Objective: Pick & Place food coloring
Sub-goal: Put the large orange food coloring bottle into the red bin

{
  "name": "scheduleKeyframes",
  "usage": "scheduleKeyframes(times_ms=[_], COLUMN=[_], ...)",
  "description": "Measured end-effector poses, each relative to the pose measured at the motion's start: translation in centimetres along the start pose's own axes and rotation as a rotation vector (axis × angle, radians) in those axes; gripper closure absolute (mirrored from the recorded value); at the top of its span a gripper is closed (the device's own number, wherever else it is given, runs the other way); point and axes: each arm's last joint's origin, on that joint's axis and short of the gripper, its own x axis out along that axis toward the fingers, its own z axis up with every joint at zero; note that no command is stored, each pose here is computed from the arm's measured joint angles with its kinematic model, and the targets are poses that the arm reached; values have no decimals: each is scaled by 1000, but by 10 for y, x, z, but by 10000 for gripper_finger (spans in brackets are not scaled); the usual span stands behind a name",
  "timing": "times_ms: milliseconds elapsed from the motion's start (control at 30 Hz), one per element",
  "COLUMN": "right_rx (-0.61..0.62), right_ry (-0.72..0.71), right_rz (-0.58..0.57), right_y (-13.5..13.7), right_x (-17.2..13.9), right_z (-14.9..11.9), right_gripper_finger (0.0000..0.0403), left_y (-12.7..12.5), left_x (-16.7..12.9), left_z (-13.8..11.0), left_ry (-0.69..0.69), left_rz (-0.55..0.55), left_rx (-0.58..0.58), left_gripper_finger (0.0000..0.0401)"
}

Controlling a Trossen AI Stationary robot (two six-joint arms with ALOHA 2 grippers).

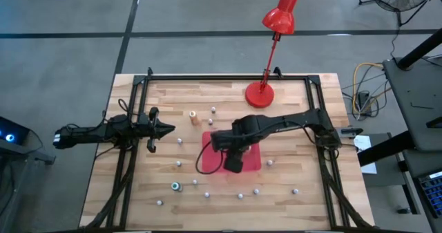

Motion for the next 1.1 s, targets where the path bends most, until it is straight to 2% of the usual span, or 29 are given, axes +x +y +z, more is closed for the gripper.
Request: scheduleKeyframes(times_ms=[367,1100], right_rx=[130,246], right_ry=[23,33], right_rz=[-10,-38], right_y=[7,2], right_x=[32,40], right_z=[-14,-66], right_gripper_finger=[292,292], left_y=[0,0], left_x=[0,0], left_z=[0,0], left_ry=[0,0], left_rz=[0,0], left_rx=[0,0], left_gripper_finger=[401,401])
